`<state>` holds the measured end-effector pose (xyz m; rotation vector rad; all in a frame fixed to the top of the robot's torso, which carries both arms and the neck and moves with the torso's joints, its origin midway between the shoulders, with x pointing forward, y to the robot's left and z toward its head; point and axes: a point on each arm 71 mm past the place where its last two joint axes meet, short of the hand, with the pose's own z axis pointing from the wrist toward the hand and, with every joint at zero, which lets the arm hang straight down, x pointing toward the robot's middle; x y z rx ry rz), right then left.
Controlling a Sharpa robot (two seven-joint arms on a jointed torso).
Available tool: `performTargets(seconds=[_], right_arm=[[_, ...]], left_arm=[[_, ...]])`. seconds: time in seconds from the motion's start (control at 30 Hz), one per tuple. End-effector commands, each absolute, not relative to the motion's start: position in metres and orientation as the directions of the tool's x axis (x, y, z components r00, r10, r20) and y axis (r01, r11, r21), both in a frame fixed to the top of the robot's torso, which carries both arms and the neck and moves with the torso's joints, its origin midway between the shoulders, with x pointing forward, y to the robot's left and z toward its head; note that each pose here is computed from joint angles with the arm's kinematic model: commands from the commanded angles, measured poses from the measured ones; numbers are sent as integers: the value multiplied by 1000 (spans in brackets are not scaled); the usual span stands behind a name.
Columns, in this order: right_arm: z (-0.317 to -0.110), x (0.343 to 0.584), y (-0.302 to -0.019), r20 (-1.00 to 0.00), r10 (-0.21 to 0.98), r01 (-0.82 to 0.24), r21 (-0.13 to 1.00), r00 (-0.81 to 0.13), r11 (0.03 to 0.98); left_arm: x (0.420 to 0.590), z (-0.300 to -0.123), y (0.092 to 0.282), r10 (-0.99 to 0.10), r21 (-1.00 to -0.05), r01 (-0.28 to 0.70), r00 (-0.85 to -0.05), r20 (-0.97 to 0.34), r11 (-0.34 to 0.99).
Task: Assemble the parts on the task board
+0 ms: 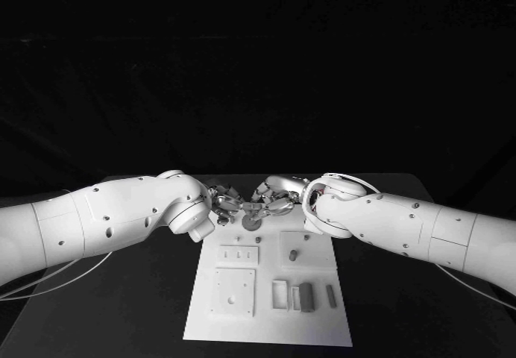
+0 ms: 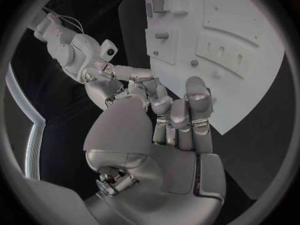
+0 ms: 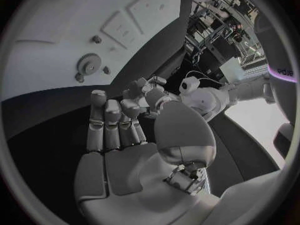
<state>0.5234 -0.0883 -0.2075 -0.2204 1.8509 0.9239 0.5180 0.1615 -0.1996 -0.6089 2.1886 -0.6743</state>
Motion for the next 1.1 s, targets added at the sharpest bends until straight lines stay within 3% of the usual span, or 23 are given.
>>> performTargets(seconds=[0.03,1.1], right_arm=[[-208,522,-87,-848,230,-538,490,-478,686],[-214,520,-83,-844,224,-537,491,-487,686]], left_arm=[[517,-200,159,-597,-629,-204,-618,-512,750],[516,-201,159,-640,-653,-253,-615,-462,714]])
